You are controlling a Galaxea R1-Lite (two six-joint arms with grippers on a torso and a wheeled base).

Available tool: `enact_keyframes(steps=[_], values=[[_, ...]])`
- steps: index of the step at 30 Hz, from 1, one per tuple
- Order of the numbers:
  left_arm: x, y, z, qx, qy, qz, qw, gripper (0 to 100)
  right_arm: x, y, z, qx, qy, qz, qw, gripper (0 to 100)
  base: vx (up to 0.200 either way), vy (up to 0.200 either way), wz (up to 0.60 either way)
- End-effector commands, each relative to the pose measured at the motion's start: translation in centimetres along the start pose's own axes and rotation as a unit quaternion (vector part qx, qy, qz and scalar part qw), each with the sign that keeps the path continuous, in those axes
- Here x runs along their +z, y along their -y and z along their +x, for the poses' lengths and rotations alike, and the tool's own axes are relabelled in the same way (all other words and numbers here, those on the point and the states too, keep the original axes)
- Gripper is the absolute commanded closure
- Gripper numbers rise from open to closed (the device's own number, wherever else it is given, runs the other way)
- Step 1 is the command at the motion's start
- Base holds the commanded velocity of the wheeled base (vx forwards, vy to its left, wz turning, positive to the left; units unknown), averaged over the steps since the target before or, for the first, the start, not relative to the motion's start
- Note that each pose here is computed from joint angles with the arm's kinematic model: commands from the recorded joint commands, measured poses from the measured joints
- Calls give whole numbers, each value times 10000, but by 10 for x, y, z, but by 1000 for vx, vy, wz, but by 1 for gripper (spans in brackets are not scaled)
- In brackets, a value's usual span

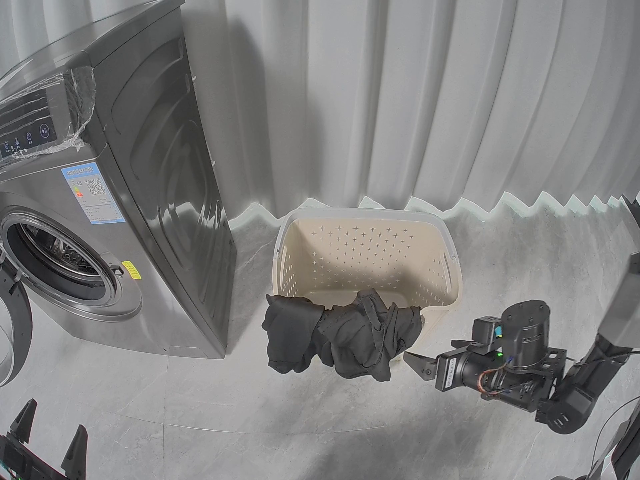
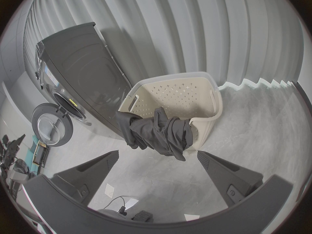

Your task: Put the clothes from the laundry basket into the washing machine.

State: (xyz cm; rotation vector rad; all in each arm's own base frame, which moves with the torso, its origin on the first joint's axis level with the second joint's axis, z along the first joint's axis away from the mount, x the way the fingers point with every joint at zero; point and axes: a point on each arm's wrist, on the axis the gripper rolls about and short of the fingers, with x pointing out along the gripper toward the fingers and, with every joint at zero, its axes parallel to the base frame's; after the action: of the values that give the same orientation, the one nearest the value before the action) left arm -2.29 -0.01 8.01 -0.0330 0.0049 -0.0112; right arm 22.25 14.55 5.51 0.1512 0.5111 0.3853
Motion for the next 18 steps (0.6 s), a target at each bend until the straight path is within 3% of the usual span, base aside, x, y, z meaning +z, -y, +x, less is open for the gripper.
enact_keyframes(steps=[1, 18], values=[[-5, 0, 0, 3, -7, -4, 10000, 0, -26, 2, 41, -164, -318, -60, 9993, 0, 0, 0, 0], [-5, 0, 0, 3, -7, -12, 10000, 0, -37, -3, 118, -193, -114, 50, 9997, 0, 0, 0, 0]])
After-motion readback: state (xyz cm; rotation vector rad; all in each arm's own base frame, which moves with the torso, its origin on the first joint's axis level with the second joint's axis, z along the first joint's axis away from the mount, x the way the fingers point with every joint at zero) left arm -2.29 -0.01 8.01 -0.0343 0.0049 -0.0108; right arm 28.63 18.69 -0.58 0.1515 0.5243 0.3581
